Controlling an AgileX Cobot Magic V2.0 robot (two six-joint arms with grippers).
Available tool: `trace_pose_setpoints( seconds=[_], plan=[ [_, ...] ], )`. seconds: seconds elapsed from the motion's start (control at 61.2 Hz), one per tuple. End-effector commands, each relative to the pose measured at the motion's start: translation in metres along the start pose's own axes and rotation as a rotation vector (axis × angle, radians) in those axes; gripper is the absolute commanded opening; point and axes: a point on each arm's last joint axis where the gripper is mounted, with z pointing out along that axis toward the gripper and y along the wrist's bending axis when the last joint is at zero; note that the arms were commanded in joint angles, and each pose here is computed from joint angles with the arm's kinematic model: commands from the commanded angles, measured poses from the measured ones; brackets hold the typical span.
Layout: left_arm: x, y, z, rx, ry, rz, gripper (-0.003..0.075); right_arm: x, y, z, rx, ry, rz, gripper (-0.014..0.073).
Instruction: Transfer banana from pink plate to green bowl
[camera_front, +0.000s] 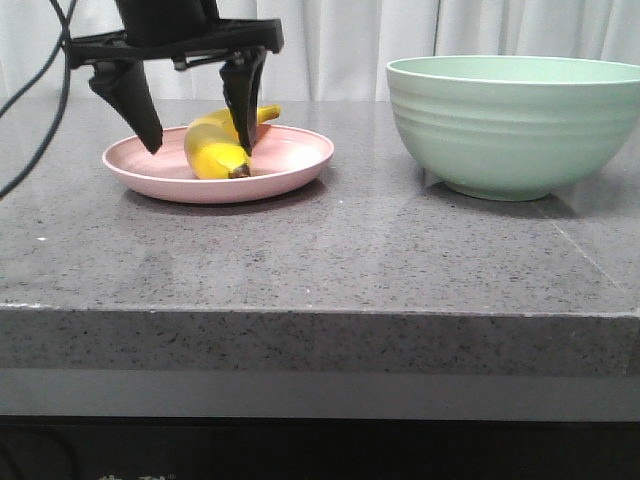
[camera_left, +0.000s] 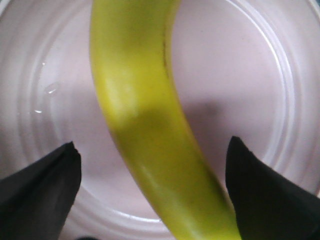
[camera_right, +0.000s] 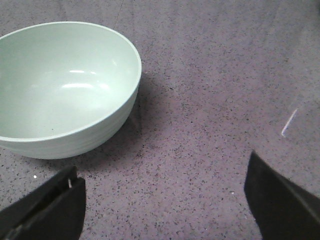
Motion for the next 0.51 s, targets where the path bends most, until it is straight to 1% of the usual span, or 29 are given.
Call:
trace_pose_setpoints(
  seconds=[0.0, 0.163, 0.245, 0.31, 0.49],
  plan=[
    [-0.0071, -0.0068, -0.0263, 0.036, -0.093, -0.017, 0.0567, -0.0145, -0.0004, -0.0024, 0.005, -0.098, -0.010, 0.0653],
    [-0.0096, -0.0092, -0.0212, 0.052, -0.092, -0.024, 0.0563, -0.0145, -0.0004, -0.0024, 0.005, -0.098, -0.010, 0.0653],
    [-0.0101, -0.0095, -0.0212, 0.055, -0.098, -0.024, 0.0533, -0.0145, -0.0004, -0.0024, 0.005, -0.098, -0.010, 0.0653],
    [-0.0101, -0.0095, -0.0212, 0.055, -0.098, -0.024, 0.0488, -0.0145, -0.0004, -0.0024, 0.005, -0.098, -0.010, 0.0653],
    [-0.0101, -0.0095, -0.0212, 0.055, -0.098, -0.024, 0.0291, -0.0145, -0.0004, -0.0024, 0.005, -0.098, -0.010, 0.0653]
  ],
)
